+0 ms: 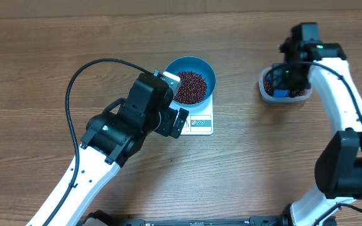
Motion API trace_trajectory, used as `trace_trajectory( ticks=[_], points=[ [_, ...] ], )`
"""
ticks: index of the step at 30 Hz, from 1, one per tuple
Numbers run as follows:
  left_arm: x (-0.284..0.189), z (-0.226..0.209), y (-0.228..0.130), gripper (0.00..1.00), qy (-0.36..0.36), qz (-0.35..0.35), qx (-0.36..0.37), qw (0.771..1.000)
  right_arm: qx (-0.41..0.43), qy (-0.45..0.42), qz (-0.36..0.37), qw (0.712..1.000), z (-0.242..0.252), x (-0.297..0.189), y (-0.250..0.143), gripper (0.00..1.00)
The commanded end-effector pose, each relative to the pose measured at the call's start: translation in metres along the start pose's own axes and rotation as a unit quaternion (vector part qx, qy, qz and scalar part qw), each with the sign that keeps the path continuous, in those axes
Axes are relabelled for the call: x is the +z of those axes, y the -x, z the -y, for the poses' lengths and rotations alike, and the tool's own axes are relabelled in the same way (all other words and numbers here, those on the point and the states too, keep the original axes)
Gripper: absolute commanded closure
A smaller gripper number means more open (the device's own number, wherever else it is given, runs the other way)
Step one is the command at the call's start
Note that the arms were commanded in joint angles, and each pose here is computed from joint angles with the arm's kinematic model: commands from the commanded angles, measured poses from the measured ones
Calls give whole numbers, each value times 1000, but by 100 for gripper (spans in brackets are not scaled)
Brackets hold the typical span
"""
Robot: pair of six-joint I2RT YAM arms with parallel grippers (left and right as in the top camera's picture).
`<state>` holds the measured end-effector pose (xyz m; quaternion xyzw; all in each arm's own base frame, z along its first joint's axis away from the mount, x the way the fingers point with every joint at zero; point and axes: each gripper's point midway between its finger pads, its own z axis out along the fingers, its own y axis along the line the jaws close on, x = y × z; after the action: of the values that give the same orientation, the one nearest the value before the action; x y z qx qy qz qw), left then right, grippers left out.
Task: Scoop item into bowl and weigh 150g on scale
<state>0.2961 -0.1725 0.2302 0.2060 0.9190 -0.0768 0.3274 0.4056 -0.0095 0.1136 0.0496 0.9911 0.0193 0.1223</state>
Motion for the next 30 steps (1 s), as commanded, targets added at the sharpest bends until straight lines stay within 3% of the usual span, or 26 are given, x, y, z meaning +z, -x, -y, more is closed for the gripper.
trace_trajectory(
  ticks=[1,9,15,30],
  points=[
    [-9,2,10,0,-6,19,10,1000,32,31,6,999,15,-6,5,96],
    [-9,2,10,0,-6,19,10,1000,82,167,8,982,26,-19,3,96],
    [-9,2,10,0,-6,19,10,1000,66,268,22,961,16,-37,2,96],
    [-9,2,10,0,-6,18,10,1000,58,260,67,961,23,-67,14,96]
  ],
)
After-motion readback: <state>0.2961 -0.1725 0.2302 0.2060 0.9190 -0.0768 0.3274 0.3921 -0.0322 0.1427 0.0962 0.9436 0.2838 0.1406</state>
